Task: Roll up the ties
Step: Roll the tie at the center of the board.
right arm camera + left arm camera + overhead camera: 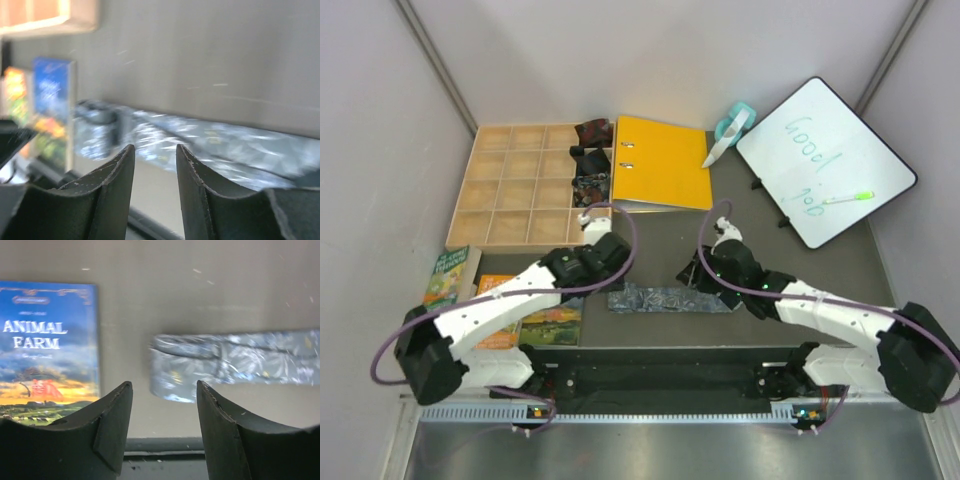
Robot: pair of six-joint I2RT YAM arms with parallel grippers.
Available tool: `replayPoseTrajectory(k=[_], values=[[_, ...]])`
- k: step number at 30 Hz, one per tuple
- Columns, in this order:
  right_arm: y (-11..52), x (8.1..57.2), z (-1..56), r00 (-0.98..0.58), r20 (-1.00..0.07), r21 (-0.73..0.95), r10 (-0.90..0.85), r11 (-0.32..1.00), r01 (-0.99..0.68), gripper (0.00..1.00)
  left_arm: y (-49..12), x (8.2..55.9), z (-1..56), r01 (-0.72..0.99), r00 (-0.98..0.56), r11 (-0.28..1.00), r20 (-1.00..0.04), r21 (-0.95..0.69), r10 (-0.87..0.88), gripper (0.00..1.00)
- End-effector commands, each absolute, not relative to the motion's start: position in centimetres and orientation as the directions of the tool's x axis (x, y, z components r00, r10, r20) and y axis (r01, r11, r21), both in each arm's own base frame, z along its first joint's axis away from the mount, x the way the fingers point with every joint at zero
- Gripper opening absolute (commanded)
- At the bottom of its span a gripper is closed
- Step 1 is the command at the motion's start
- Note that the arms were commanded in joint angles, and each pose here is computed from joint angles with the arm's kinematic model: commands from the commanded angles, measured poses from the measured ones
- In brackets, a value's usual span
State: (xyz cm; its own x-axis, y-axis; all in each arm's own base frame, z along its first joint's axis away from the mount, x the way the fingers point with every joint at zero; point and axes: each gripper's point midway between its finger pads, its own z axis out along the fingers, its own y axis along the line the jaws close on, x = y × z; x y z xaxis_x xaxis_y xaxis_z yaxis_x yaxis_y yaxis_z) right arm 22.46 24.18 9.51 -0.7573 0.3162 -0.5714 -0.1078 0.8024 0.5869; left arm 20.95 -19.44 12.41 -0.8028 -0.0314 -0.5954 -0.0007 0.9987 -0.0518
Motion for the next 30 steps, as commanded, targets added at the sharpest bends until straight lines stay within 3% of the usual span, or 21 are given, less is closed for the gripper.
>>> replayPoseTrajectory(k=[1,10,21,30], values=[[30.8,21.8,12.7,-0.808,-0.538,0.677,0.24,0.694,-0.245,0.4,-17.5,21.4,12.0,-0.036,-0.785,0.98,-0.602,-0.197,-0.15,0.58],[37.4,20.2,12.2,-0.86,-0.5,0.706,0.099,0.622,-0.339,0.42,-15.1,22.2,10.7,-0.089,-0.769,0.95,-0.586,-0.298,-0.256,0.54],[38.9,19.4,9.9,-0.894,-0.444,0.733,0.061,0.6,-0.323,0.43,-14.6,22.1,9.6,-0.092,-0.777,0.945,-0.571,-0.314,-0.265,0.53],[39.1,19.8,7.9,-0.897,-0.441,0.705,0.036,0.632,-0.321,0.38,-15.2,21.8,8.8,-0.078,-0.786,0.933,-0.554,-0.352,-0.274,0.53]])
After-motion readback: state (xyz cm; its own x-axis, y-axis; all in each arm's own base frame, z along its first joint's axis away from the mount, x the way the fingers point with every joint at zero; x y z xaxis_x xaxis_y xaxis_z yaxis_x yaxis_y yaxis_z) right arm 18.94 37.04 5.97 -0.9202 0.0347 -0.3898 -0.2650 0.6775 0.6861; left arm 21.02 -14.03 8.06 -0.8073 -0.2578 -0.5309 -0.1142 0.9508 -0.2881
